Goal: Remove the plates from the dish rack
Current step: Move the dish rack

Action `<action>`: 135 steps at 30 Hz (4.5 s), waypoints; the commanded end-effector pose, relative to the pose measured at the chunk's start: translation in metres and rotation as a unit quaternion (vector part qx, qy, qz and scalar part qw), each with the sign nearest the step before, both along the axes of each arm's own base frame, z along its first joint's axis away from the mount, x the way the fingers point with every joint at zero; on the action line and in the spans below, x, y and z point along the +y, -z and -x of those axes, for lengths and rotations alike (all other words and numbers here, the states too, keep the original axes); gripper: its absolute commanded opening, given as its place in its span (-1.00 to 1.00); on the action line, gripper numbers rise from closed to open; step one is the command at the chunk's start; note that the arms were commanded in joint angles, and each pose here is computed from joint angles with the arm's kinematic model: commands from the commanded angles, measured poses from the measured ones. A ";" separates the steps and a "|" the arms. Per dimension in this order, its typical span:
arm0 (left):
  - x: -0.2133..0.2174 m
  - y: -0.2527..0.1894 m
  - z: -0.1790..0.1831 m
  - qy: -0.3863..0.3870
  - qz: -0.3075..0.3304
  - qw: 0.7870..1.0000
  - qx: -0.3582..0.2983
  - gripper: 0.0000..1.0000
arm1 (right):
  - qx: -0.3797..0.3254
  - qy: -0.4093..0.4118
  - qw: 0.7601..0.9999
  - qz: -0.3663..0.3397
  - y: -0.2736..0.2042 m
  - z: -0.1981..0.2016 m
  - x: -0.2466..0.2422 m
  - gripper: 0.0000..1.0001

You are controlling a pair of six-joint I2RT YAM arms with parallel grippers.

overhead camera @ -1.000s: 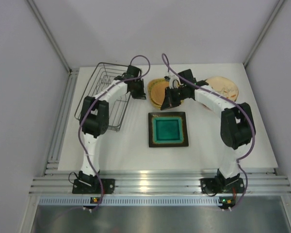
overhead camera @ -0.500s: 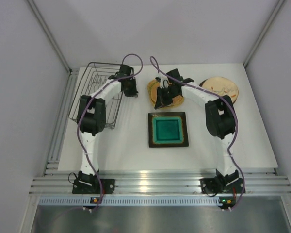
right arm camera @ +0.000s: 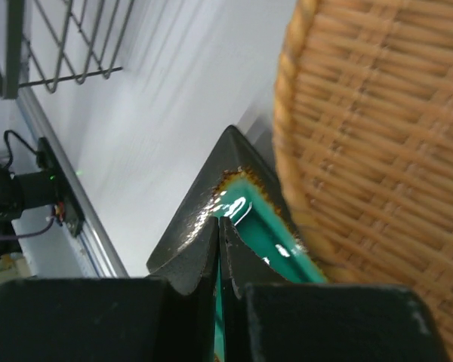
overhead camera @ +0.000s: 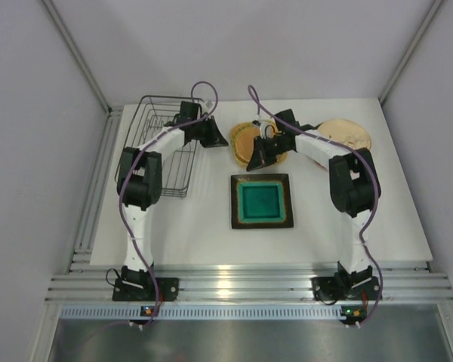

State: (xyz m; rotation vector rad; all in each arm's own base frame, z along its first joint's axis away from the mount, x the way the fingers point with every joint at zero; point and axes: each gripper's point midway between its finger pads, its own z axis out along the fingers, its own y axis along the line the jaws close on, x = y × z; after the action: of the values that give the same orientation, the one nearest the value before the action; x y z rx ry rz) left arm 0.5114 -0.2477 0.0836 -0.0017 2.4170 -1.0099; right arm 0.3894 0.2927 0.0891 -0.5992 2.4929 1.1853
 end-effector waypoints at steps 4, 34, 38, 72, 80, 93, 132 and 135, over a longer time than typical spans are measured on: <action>-0.014 -0.014 0.011 0.015 0.020 1.000 0.017 -1.00 | -0.058 -0.042 0.997 -0.029 -0.048 0.024 -0.006 -1.00; 0.033 0.047 -0.018 -0.087 -0.191 0.977 0.023 -1.00 | -0.083 0.117 0.958 0.250 -0.006 -0.054 -0.074 -1.00; 0.063 0.016 -0.013 -0.122 -0.224 0.967 -0.009 -1.00 | -0.088 0.109 0.967 0.211 -0.021 -0.039 -0.069 -1.00; 0.003 -0.069 0.001 -0.033 0.126 0.990 -0.061 0.45 | -0.132 0.272 0.950 0.074 -0.085 -0.090 -0.140 0.62; -0.014 -0.053 -0.010 -0.008 0.165 0.986 -0.020 0.83 | -0.094 0.255 0.962 0.015 -0.069 -0.120 -0.134 0.82; -0.028 -0.022 -0.017 0.005 0.187 0.982 0.009 0.97 | -0.064 0.275 0.958 0.049 -0.012 -0.173 -0.137 0.95; -0.072 -0.033 -0.010 0.033 0.224 0.974 0.027 -0.74 | 0.007 0.220 0.970 -0.100 -0.026 -0.131 -0.073 -0.41; -0.073 -0.048 -0.013 0.033 0.226 0.973 0.015 -0.90 | -0.001 0.216 0.971 -0.104 -0.037 -0.129 -0.070 -0.42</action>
State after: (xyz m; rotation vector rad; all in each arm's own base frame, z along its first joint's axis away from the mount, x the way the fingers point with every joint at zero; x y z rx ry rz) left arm 0.5195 -0.2866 0.0611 -0.3344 2.3527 -1.4665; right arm 0.5256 0.1894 0.0608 0.1678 2.4085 1.1892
